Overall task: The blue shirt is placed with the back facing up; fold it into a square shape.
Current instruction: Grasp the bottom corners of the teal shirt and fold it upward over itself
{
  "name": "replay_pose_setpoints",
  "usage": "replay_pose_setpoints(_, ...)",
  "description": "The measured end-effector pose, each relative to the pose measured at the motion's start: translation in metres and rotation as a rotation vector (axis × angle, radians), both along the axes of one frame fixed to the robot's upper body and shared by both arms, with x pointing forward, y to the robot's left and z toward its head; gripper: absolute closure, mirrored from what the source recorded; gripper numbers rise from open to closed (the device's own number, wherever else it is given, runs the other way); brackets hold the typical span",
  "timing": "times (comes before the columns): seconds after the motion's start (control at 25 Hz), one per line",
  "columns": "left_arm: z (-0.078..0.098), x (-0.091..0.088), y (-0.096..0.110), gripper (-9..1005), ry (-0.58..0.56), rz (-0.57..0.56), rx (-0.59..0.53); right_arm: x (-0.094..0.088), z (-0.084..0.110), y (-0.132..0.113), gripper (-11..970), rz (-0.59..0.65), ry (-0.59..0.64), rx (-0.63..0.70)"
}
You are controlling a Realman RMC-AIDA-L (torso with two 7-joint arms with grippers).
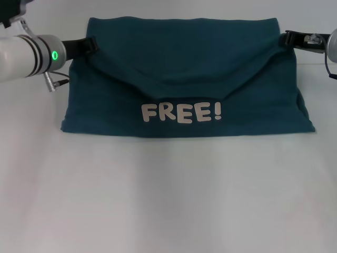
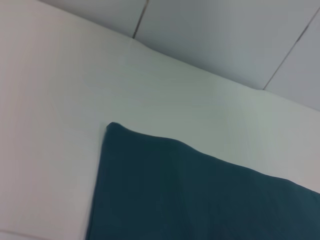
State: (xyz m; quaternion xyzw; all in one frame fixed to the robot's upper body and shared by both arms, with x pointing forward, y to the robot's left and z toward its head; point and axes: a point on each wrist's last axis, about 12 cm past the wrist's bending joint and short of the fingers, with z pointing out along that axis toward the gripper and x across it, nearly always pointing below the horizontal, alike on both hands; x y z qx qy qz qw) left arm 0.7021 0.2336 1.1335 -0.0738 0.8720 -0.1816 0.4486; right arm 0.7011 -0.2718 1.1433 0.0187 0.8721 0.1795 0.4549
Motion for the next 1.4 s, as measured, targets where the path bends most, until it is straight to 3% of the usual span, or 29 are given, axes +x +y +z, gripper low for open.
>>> replay_pose_setpoints(0.52, 0.006, 0.005, -0.01, 990, -0.034, -0.006, 0.03, 0.001, 0.002, -0.004, 920, -0.027, -0.014, 0.005)
replay_pose_setpoints(0.88, 0.0, 0.004, -0.017, 989, -0.041, -0.048, 0.12, -0.001, -0.002, -0.002, 919, -0.006, 0.005, 0.01)
replay_pose_setpoints(1.04, -0.002, 0.002, -0.009, 903, -0.032, -0.028, 0.109, -0.004, -0.004, -0.008, 919, -0.005, 0.022, 0.015)
replay_pose_setpoints(1.28, -0.007, -0.006, 0.004, 690, -0.021, 0.014, 0.067, -0.01, -0.006, -0.026, 791, -0.033, 0.065, 0.065)
replay_pose_setpoints(1.4, -0.009, -0.015, 0.01, 602, -0.01, 0.015, 0.02, -0.02, -0.005, -0.04, 560, -0.02, 0.097, 0.122)
